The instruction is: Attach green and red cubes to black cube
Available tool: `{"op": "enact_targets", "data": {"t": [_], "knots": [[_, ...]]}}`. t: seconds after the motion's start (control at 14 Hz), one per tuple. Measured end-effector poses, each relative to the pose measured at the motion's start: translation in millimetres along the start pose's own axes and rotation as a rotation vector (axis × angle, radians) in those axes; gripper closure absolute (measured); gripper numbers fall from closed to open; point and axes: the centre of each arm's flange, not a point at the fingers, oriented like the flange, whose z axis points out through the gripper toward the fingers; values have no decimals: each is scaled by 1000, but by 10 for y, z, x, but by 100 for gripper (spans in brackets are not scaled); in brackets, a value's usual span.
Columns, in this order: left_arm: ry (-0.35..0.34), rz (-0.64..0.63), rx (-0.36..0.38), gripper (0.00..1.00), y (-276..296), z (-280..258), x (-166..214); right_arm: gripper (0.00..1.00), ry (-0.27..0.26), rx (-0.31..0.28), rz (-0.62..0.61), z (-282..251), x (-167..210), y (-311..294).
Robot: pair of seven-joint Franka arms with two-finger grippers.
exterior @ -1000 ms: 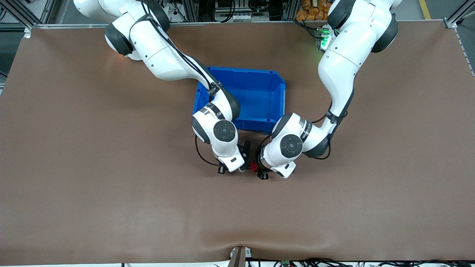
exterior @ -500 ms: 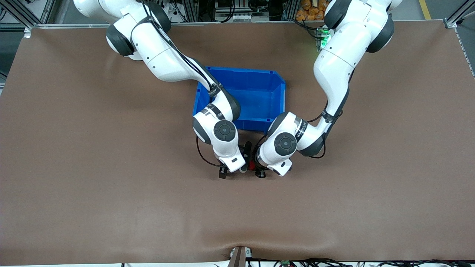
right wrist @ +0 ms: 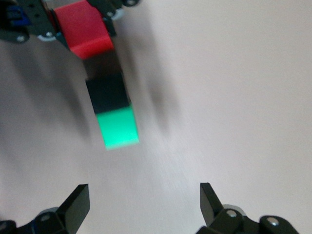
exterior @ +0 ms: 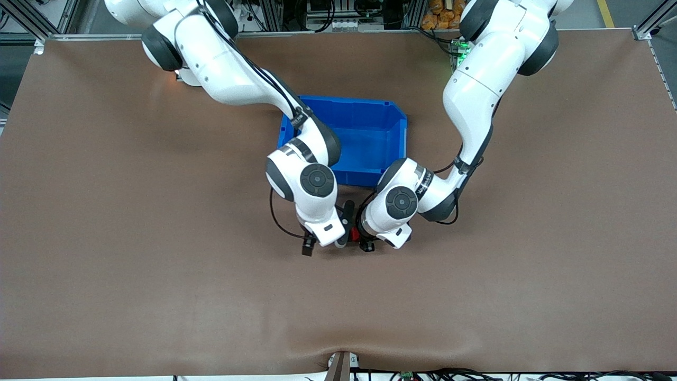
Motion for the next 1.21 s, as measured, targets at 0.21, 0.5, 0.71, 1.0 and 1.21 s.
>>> {"op": "enact_targets", "data": {"t": [0.21,0.5,0.71,1.0,1.21], "knots": [[-6,0,-7,60,-1,2,-15,0,-22,11,95,-525,-556,478],[-13,17,-10,60,-118,102,-141,0,-31,50,280,-1124,-1707,1224],[-14,18,-12,60,-118,102,-145,0,-29,63,407,-1734,-2626,1548],[-15,17,-16,60,-105,103,-136,0,-29,62,629,-2420,-3826,1600],[-27,15,-31,60,-88,109,-140,0,-32,89,836,-2693,-4507,1330]]}}
